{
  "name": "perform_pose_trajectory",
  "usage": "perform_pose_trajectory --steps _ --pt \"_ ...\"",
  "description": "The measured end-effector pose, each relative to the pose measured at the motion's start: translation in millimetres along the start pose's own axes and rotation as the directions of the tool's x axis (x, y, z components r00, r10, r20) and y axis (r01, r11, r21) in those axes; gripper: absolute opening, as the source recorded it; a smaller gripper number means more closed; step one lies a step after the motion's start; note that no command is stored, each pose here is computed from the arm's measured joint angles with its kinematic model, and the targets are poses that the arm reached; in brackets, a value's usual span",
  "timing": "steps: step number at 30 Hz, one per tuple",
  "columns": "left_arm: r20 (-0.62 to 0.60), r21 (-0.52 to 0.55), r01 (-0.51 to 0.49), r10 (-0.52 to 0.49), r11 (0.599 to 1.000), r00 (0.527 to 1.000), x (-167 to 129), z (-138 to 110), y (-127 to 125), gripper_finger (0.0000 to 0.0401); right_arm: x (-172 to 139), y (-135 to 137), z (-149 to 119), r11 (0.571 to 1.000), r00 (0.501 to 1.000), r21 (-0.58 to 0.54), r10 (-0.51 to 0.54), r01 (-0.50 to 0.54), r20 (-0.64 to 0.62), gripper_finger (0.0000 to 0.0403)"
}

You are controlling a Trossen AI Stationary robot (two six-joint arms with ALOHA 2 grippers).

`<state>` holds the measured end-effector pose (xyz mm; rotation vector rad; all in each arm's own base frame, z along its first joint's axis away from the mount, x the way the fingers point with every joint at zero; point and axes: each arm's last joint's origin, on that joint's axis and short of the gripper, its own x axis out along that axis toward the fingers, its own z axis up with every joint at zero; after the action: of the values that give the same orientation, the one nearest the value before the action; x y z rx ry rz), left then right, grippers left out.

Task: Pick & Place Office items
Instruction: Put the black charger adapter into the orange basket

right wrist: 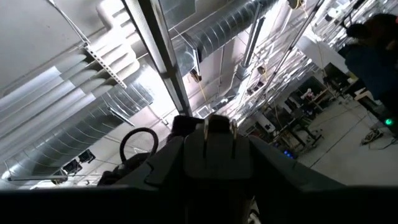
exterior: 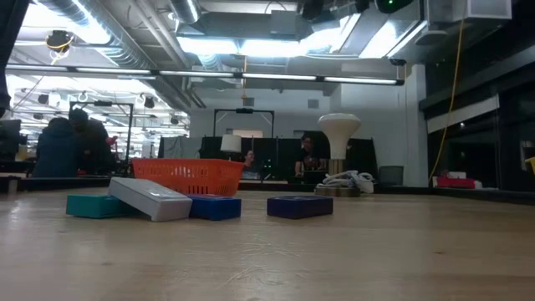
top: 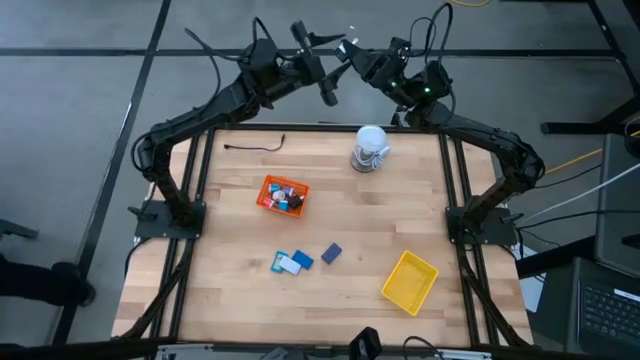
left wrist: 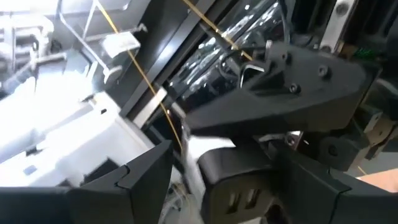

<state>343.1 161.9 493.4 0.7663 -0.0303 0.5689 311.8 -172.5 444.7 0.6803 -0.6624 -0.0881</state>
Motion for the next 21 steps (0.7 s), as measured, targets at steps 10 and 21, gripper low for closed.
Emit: perform_pose_trajectory --steps 10,21 --pt "-0.034 -0.007 -0.064 0.063 0.998 0.997 0.9 -4.9 6.7 0.0246 0.4 -0.3 0.7 1.000 1.000 0.002 -0.002 0.002 0.023 0.0148" --pt "-0.016 0.007 -0.053 0.053 0.999 0.998 1.0 -2.6 4.8 0.0151 0.4 0.4 1.5 1.000 1.000 0.002 0.000 -0.001 0.025 0.0148"
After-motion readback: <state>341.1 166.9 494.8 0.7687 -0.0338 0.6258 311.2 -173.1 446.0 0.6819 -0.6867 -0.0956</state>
